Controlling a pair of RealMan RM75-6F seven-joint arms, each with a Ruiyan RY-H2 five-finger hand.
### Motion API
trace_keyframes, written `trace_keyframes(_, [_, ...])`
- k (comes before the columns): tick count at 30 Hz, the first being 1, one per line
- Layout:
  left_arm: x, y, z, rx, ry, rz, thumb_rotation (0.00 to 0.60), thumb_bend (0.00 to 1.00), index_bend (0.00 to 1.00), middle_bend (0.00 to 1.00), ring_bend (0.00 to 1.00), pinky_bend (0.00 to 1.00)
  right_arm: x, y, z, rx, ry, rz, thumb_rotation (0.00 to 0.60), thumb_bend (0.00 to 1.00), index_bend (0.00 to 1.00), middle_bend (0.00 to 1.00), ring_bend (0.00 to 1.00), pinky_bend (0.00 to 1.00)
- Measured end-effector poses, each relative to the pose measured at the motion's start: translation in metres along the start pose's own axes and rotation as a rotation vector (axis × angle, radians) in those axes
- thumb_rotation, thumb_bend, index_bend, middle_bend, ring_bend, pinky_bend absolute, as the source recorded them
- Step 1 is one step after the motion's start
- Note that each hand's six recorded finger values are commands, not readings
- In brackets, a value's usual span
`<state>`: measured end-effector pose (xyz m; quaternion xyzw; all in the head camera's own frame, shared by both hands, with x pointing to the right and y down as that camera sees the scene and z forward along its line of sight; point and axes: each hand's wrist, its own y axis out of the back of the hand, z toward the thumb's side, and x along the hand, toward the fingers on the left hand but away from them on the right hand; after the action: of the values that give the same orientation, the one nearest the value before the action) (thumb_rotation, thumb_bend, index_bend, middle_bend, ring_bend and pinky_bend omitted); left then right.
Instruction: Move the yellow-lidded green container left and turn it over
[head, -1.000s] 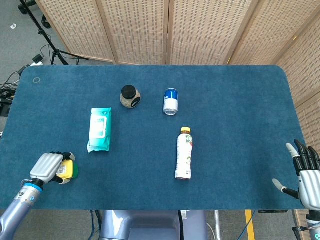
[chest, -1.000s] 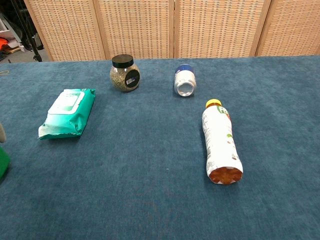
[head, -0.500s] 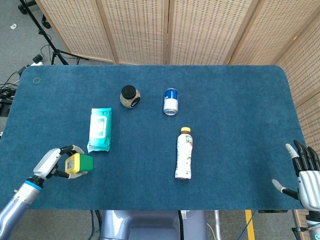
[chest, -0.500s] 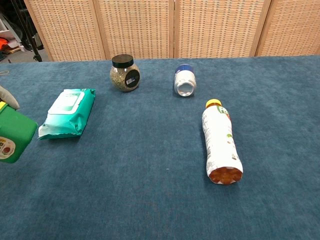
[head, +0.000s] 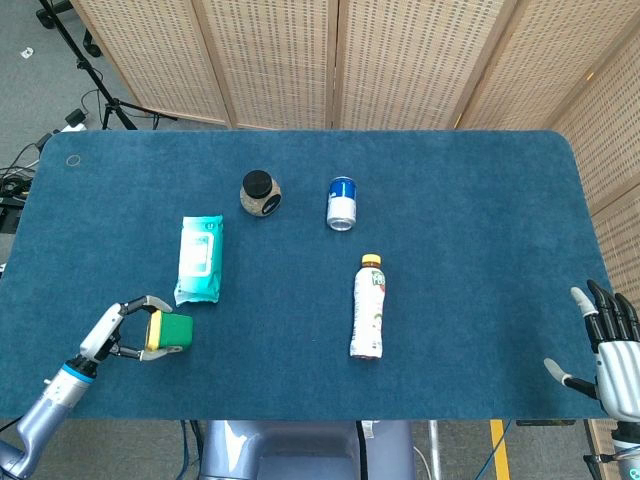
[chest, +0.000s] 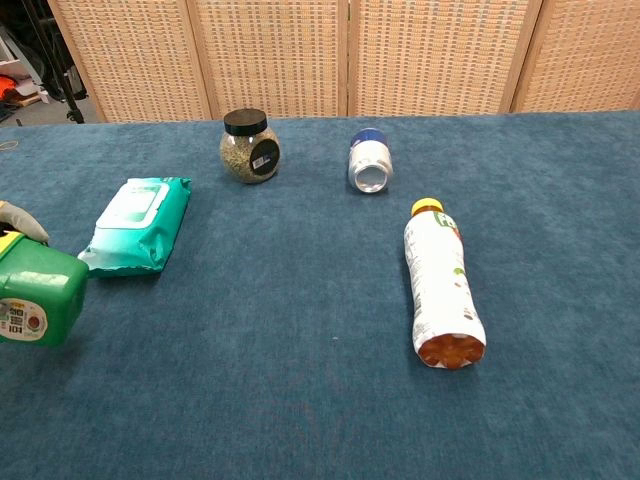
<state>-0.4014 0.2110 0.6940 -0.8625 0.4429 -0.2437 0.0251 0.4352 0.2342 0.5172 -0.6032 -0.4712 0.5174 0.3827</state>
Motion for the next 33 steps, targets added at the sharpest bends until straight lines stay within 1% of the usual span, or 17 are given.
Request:
trace_keyframes(3, [-0.001,-0.005,-0.009,0.012,0.024,-0.018,0.6,0.0,0.51,0.53,0.47,0.45,0.0,-0.001,0.0,0.002,0.0,0.004,0.6,0.0,0.02,0.0,0.0,0.0])
trace_keyframes(4, [-0.002,-0.006,-0.013,0.027,0.04,-0.021,0.6,0.0,0.51,0.47,0.43,0.44,0.0,-0.001,0.0,0.003,-0.002,0.003,0.6,0.0,0.02,0.0,0.0,0.0])
trace_keyframes(6, [-0.003,-0.006,-0.019,0.06,0.064,-0.027,0.6,0.0,0.43,0.28,0.24,0.34,0.0,-0.001,0.0,0.002,-0.004,0.002,0.6,0.0,0.02,0.0,0.0,0.0])
trace_keyframes(7, [-0.004,-0.006,-0.022,0.083,0.076,-0.031,0.6,0.0,0.35,0.15,0.11,0.23,0.0,0.0,0.0,0.001,-0.005,0.001,0.6,0.0,0.02,0.0,0.0,0.0])
trace_keyframes(8, [-0.005,-0.007,-0.024,0.098,0.082,-0.036,0.6,0.0,0.26,0.05,0.03,0.14,0.0,0.0,-0.001,0.0,-0.006,0.0,0.6,0.0,0.02,0.0,0.0,0.0])
trace_keyframes(10, [-0.007,-0.007,-0.024,0.115,0.082,-0.04,0.6,0.0,0.17,0.0,0.0,0.07,0.0,0.001,-0.001,-0.001,-0.007,-0.003,0.6,0.0,0.02,0.0,0.0,0.0])
trace_keyframes(11, [-0.008,-0.007,-0.023,0.119,0.075,-0.039,0.6,0.0,0.16,0.0,0.0,0.05,0.0,0.001,-0.001,-0.002,-0.007,-0.003,0.6,0.0,0.02,0.0,0.0,0.0])
trace_keyframes(14, [-0.01,-0.006,-0.017,0.143,0.052,-0.032,0.6,0.0,0.15,0.0,0.0,0.03,0.0,0.001,-0.001,-0.004,-0.008,-0.005,0.6,0.0,0.02,0.0,0.0,0.0])
trace_keyframes(20, [-0.017,-0.003,-0.005,0.234,0.014,-0.029,0.6,0.0,0.14,0.0,0.0,0.02,0.0,0.003,-0.001,-0.006,-0.009,-0.009,0.6,0.0,0.02,0.0,0.0,0.0])
trace_keyframes(23, [-0.022,-0.003,0.005,0.278,-0.013,-0.038,0.6,0.0,0.14,0.0,0.0,0.02,0.0,0.004,-0.002,-0.01,-0.011,-0.012,0.6,0.0,0.02,0.0,0.0,0.0])
trace_keyframes(25, [-0.025,-0.005,0.013,0.318,-0.028,-0.056,0.6,0.0,0.14,0.0,0.0,0.02,0.001,0.005,-0.002,-0.012,-0.01,-0.013,0.6,0.0,0.02,0.0,0.0,0.0])
trace_keyframes(29, [-0.025,-0.011,0.03,0.412,-0.027,-0.09,0.6,0.0,0.14,0.0,0.0,0.02,0.001,0.006,-0.002,-0.015,-0.01,-0.016,0.6,0.0,0.02,0.0,0.0,0.0])
trace_keyframes(33, [-0.02,-0.027,0.053,0.511,0.007,-0.126,0.6,0.0,0.14,0.0,0.0,0.02,0.001,0.007,-0.003,-0.02,-0.01,-0.018,0.6,0.0,0.02,0.0,0.0,0.0])
